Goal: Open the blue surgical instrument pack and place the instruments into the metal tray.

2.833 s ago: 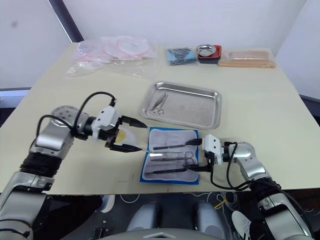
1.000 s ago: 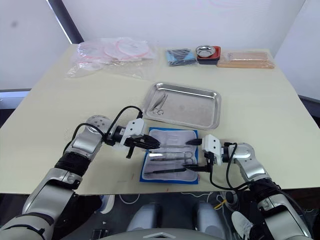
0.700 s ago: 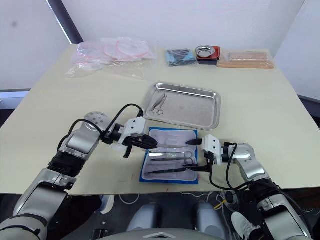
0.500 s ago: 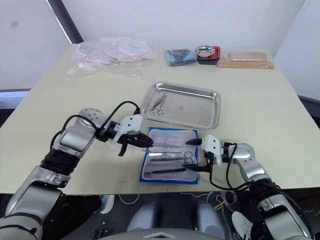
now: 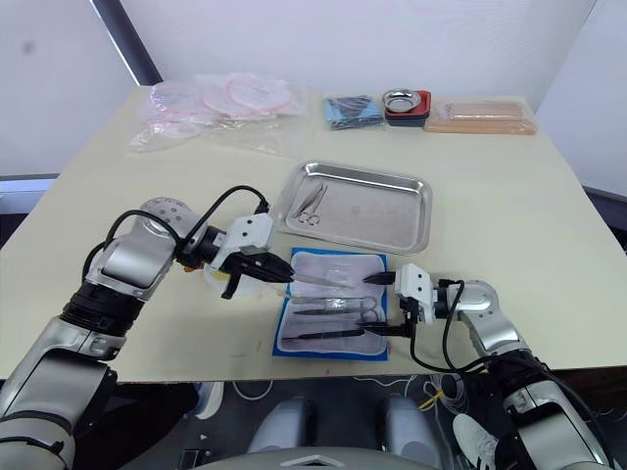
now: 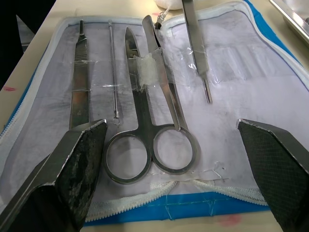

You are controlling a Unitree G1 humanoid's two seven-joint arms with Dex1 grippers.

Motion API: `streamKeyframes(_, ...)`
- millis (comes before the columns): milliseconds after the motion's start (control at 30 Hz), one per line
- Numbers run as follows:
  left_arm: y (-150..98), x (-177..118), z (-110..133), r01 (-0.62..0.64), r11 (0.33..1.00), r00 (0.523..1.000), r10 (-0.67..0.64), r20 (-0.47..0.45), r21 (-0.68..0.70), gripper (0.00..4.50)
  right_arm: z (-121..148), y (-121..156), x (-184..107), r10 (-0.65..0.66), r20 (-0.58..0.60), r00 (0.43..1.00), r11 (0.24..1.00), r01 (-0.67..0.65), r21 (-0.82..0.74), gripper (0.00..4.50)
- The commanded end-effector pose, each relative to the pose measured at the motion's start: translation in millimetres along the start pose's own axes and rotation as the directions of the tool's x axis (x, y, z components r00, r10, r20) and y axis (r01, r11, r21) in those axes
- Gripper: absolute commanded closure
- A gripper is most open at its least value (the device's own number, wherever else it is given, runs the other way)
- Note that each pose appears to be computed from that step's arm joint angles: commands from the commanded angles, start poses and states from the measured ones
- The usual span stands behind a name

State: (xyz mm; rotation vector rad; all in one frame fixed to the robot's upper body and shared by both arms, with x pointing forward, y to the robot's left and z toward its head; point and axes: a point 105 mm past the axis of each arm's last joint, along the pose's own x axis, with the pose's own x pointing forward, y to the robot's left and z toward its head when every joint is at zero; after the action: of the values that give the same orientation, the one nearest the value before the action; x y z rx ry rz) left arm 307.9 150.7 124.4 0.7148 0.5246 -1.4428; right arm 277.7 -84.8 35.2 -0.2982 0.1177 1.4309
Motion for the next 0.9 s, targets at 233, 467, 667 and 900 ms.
streamKeyframes(233, 1, -27, 2, -0.048, 0.998, 0.999, 0.048, 0.004, 0.029, 4.49, -78, 44, -7, 0.088, -0.256, 0.963, 0.976, -0.032, 0.216, 0.00)
streamKeyframes(467, -9, -40, -5, -0.035, 0.999, 0.999, 0.035, 0.008, 0.011, 4.49, -78, 44, -6, 0.090, -0.255, 0.963, 0.976, -0.034, 0.216, 0.00)
streamKeyframes(667, -13, -53, 0, -0.056, 0.998, 0.998, 0.056, 0.042, 0.004, 4.49, -78, 44, -6, 0.094, -0.254, 0.963, 0.976, -0.038, 0.216, 0.00)
streamKeyframes(900, -3, -65, 15, -0.128, 0.990, 0.982, 0.135, 0.135, -0.058, 4.49, -79, 44, -7, 0.103, -0.261, 0.960, 0.976, -0.046, 0.214, 0.00)
